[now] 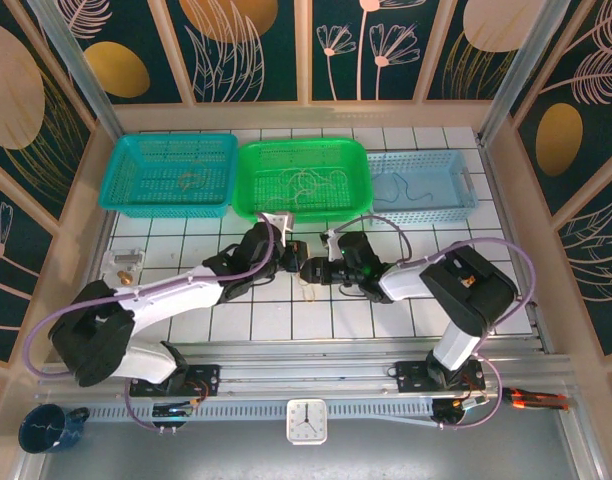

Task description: Untangle the cables

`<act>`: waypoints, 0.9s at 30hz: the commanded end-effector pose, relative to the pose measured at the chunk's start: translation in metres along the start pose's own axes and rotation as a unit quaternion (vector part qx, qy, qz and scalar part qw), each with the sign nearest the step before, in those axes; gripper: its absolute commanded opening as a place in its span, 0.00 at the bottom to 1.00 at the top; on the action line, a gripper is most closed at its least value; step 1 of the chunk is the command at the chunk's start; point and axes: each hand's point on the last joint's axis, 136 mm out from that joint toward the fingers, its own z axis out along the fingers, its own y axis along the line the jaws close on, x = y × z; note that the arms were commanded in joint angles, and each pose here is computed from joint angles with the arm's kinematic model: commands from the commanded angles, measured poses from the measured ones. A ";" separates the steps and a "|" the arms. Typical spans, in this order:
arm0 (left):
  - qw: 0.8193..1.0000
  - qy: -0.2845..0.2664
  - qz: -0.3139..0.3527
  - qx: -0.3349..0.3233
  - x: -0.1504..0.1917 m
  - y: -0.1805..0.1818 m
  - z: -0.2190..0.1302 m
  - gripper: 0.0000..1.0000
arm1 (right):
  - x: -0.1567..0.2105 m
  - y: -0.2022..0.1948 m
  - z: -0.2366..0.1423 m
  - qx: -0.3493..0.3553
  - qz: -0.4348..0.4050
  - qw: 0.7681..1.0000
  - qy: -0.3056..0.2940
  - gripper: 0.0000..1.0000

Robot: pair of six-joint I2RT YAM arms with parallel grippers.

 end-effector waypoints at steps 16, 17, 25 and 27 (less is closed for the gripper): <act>0.998 -0.055 -0.002 0.024 -0.030 -0.021 -0.045 0.00 | -0.008 -0.017 -0.015 0.044 0.019 0.998 -0.036 0.43; 0.998 -0.054 -0.004 0.020 -0.026 -0.016 -0.042 0.00 | -0.011 -0.018 -0.019 0.048 0.017 0.998 -0.040 0.43; 0.998 -0.049 -0.016 -0.035 0.004 0.028 -0.032 0.00 | -0.041 -0.019 -0.047 0.058 0.010 0.995 -0.081 0.43; 0.998 -0.047 -0.018 -0.044 0.011 0.036 -0.032 0.00 | -0.047 -0.018 -0.050 0.058 0.007 0.995 -0.086 0.43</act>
